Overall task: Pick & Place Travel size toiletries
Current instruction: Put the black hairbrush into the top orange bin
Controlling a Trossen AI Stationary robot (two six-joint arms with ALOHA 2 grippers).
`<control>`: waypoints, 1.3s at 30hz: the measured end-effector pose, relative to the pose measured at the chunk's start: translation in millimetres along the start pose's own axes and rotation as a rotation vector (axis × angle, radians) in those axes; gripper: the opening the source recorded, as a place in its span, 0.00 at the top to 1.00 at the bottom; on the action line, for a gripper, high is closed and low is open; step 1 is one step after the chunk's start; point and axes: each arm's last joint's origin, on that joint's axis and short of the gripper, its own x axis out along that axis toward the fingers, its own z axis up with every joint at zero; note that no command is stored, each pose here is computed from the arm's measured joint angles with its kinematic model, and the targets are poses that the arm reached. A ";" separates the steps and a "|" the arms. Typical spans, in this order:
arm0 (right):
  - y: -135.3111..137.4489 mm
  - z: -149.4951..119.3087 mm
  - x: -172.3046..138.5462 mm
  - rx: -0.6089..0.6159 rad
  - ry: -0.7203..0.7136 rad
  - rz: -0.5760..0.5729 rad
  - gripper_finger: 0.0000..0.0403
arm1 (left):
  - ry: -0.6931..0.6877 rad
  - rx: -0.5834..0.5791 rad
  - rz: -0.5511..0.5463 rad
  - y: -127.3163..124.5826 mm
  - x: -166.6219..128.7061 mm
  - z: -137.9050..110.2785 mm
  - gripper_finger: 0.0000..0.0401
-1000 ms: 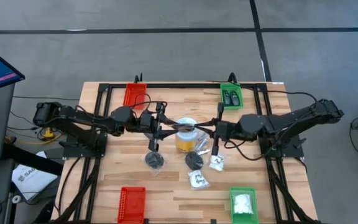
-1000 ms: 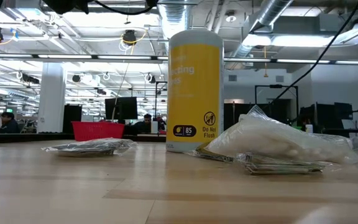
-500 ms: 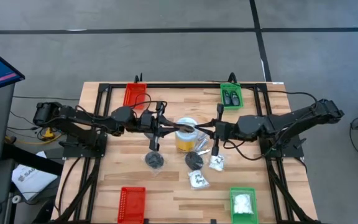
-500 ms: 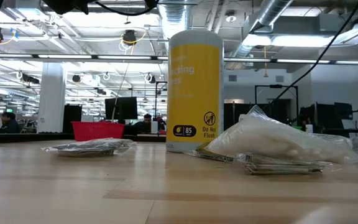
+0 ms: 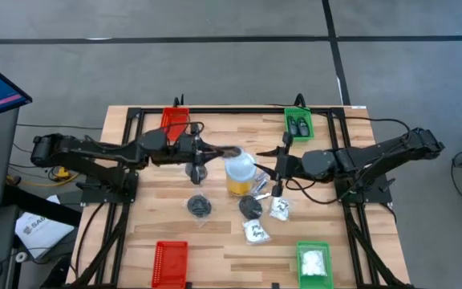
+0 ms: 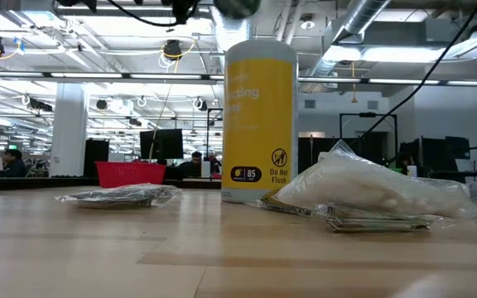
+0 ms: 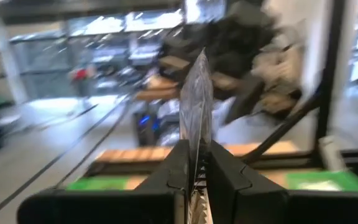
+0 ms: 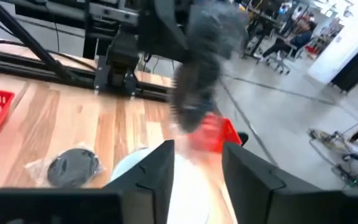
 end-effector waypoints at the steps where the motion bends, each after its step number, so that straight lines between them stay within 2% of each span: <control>1: 0.1 -0.5 0.0 0.014 0.004 0.000 0.67 | 0.028 0.007 0.038 2.3 -2.6 -0.4 0.96; 9: 2.5 -2.3 -1.2 0.055 0.023 0.012 0.62 | 0.164 0.040 0.286 20.3 -18.0 -2.1 0.95; 18: 4.9 -15.1 -1.8 0.111 0.139 0.022 0.65 | 0.301 0.077 0.525 39.7 -25.4 -12.6 0.95; 28: 8.4 -25.0 0.9 0.113 0.224 0.023 0.69 | 0.315 0.067 0.685 73.4 -35.4 -12.4 0.95; 39: 10.9 -37.5 19.5 0.081 0.305 -0.005 0.70 | 0.326 0.035 0.767 87.9 -59.4 -3.0 0.95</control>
